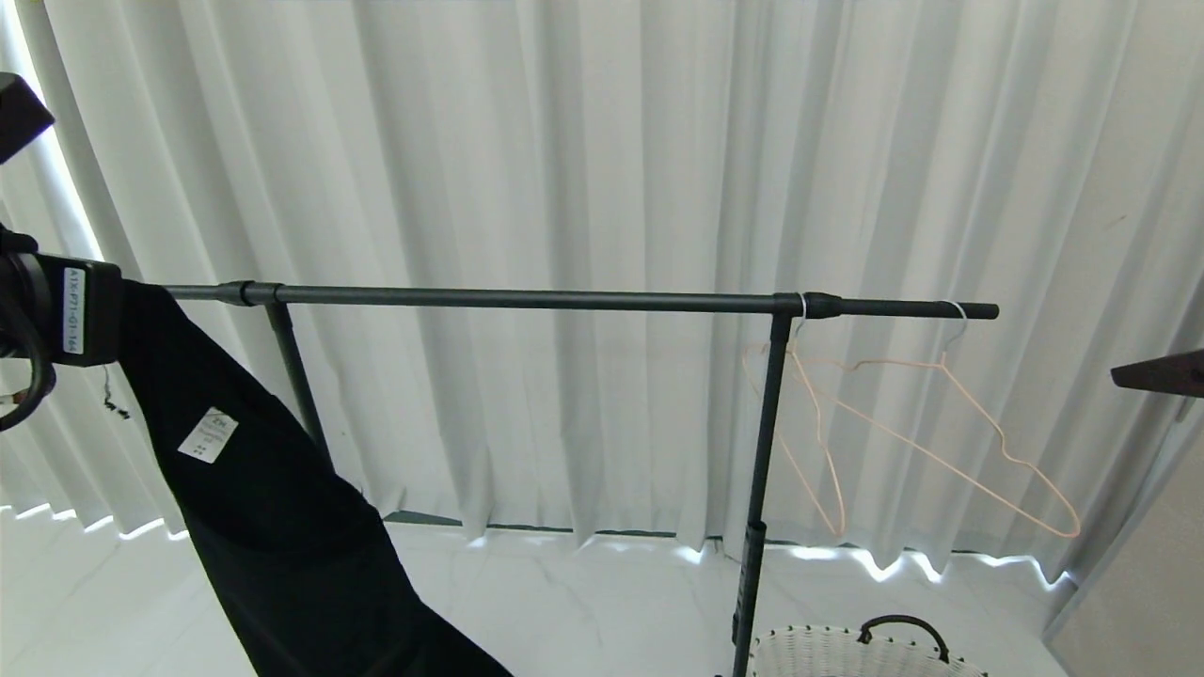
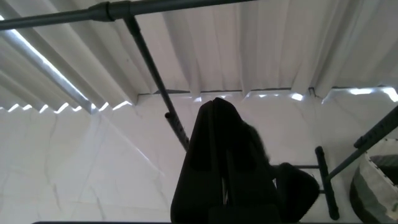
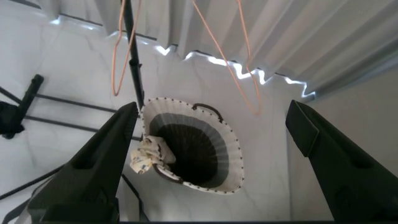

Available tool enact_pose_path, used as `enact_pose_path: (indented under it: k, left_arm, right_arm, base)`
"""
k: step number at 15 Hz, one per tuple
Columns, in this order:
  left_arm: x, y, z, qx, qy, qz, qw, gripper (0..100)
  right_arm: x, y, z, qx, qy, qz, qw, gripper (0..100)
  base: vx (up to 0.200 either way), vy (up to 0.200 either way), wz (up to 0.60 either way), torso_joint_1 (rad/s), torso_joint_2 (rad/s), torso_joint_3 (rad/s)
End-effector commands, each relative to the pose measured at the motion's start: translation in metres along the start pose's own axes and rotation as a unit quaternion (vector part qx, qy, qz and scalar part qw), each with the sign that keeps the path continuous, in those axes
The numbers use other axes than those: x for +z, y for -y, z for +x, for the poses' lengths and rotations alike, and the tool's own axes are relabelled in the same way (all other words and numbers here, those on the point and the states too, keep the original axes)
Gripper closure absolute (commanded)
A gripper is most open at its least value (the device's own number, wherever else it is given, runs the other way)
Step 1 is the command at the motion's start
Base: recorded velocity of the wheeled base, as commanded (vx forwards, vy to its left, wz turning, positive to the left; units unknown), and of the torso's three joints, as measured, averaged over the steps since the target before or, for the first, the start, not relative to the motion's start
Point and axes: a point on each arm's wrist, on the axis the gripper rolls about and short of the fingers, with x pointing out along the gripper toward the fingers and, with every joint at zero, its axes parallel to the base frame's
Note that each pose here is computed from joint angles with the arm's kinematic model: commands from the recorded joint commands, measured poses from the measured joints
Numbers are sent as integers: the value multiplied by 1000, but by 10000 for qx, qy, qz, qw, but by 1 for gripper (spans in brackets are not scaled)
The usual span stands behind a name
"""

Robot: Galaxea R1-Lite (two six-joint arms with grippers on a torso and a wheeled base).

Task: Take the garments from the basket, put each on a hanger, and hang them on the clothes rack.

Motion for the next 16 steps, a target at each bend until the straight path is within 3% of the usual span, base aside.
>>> enact_pose_path:
  k: [1, 3, 9, 14, 16]
  left_arm:
    - [-1, 0, 0, 7, -11, -5, 10000, 100]
    - [-1, 0, 0, 7, -11, -5, 10000, 100]
    - [-6, 1, 2, 10, 3, 10, 10000, 100]
    - [-8, 1, 2, 2, -34, 10, 10000, 100]
    - [-11, 2, 1, -5, -64, 10, 10000, 100]
  right_arm:
    - [0, 2, 6, -61, -80, 29, 9999, 0]
    - [2, 5, 19, -151, -39, 68, 9999, 0]
    - [-1, 15, 38, -199, -126, 60, 9997, 0]
    - [-12, 43, 49, -216, -363, -210, 9989, 0]
    - [-16, 67, 72, -139, -328, -378, 9987, 0]
  base:
    - [0, 0, 0, 0, 0, 0]
    - [0, 0, 0, 0, 0, 0]
    - [200, 0, 0, -2, 0, 2]
    - [0, 0, 0, 0, 0, 0]
    - [0, 0, 0, 0, 0, 0]
